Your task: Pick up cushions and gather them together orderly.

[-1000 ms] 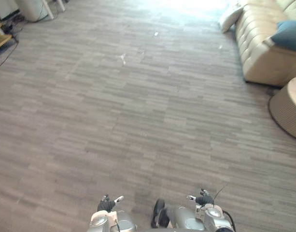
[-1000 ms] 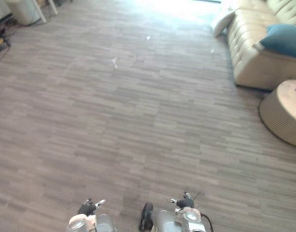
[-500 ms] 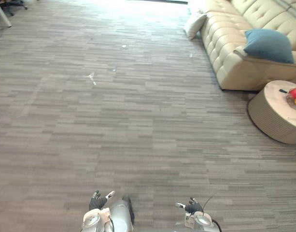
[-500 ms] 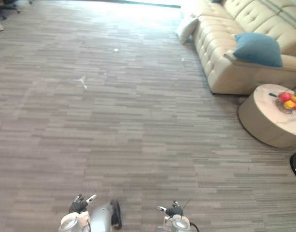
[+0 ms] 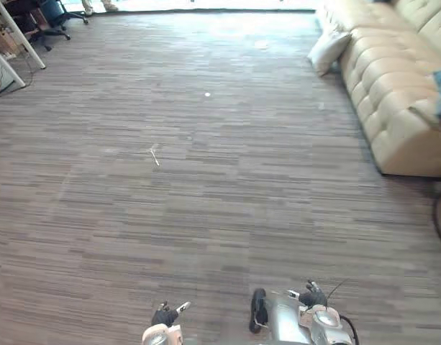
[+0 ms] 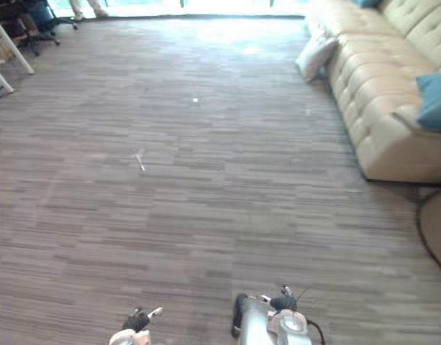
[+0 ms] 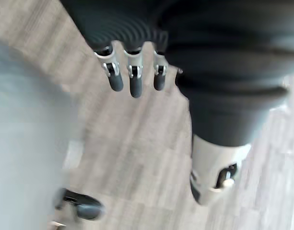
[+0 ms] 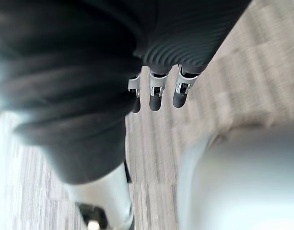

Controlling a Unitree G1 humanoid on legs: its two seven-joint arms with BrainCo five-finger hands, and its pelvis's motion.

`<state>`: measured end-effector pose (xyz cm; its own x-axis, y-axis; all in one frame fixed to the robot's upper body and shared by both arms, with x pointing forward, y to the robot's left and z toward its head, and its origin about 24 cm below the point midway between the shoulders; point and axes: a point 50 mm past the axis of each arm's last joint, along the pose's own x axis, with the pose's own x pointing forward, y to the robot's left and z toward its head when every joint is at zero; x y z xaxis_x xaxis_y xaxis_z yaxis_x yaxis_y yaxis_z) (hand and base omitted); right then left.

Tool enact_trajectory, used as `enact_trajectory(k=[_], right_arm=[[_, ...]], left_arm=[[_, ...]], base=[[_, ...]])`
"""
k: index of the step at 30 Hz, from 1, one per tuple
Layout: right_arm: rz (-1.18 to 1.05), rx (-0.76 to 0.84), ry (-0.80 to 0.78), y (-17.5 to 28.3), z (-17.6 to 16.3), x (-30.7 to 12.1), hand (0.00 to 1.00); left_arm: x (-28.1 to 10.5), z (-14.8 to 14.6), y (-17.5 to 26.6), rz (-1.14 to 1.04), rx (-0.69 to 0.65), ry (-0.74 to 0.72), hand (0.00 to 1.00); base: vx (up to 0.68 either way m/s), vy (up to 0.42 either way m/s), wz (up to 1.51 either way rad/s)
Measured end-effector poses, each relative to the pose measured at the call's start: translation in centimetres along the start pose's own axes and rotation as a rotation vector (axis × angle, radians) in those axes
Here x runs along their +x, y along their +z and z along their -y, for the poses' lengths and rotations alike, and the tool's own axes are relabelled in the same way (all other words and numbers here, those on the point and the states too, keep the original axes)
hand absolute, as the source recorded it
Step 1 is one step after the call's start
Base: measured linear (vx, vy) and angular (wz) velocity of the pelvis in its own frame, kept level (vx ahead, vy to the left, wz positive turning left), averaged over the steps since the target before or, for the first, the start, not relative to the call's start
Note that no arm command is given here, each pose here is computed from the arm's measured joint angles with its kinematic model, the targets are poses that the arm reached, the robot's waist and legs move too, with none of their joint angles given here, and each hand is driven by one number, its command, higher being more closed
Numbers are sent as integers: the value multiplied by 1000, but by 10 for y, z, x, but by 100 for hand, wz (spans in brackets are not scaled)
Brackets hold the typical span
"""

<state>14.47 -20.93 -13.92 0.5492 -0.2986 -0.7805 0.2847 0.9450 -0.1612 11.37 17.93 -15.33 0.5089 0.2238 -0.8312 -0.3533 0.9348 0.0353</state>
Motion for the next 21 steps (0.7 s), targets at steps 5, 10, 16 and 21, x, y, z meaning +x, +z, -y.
enact_trajectory(k=[5,10,16,21], right_arm=[[-72,58,28,-18,-16,-6,0],[-107,59,41,-27,-26,-8,0],[-92,82,75,-26,-40,-12,0],[-9,48,43,-9,-23,-6,0]], left_arm=[[2,-12,26,112,12,22,0],[2,-13,32,138,-57,34,0],[7,-23,33,103,25,62,0],[7,-17,17,33,86,33,0]], base=[[690,-19,-17],[732,278,-65],[663,320,-27],[579,118,8]])
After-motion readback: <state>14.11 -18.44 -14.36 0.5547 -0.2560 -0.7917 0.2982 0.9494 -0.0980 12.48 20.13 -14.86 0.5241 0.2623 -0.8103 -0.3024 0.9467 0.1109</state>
